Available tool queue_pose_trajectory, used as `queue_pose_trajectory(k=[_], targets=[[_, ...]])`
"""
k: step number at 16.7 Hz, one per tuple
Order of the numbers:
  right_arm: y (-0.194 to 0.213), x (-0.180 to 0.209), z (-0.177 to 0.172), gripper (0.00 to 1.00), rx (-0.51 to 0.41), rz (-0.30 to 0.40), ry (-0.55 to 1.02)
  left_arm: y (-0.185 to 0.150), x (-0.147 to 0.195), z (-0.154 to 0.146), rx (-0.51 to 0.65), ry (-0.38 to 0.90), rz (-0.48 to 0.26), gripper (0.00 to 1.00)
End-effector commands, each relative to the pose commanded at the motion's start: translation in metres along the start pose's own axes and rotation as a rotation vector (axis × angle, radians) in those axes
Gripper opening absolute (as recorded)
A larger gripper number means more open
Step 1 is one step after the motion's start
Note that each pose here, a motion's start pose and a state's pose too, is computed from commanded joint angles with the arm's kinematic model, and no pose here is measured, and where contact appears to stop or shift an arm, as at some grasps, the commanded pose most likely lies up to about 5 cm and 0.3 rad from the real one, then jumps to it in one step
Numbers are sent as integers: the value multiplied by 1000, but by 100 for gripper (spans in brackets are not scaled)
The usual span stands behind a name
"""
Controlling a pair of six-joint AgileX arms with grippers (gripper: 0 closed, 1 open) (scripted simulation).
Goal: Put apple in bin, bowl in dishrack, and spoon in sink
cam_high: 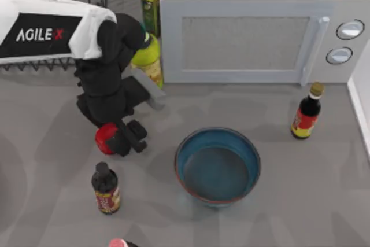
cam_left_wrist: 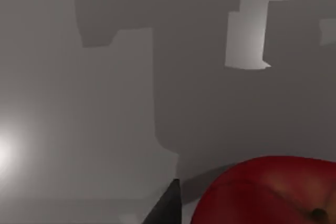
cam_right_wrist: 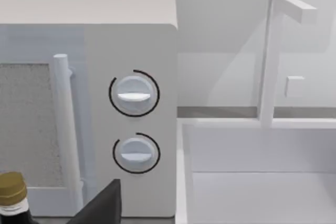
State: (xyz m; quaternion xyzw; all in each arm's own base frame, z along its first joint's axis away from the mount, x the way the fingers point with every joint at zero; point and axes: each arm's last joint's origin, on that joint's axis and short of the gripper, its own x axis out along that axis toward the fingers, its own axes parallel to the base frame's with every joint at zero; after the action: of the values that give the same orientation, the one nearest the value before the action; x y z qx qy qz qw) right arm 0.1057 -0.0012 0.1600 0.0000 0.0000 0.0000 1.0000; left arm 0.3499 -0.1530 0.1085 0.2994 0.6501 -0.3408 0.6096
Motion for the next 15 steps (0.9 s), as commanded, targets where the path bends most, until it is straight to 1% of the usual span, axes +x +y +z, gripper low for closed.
queue_pose_trajectory(k=[4, 5, 12, 13, 15], targets=[[0, 0, 0, 100, 0, 0, 0, 0, 0, 0, 0, 0, 0, 2], [0, 0, 0, 100, 0, 0, 0, 0, 0, 0, 0, 0, 0, 0], [0, 0, 0, 100, 0, 0, 0, 0, 0, 0, 0, 0, 0, 0], [0, 0, 0, 100, 0, 0, 0, 0, -7, 1, 8, -13, 16, 0], [0, 0, 0, 100, 0, 0, 0, -4, -8, 2, 18, -7, 11, 0]])
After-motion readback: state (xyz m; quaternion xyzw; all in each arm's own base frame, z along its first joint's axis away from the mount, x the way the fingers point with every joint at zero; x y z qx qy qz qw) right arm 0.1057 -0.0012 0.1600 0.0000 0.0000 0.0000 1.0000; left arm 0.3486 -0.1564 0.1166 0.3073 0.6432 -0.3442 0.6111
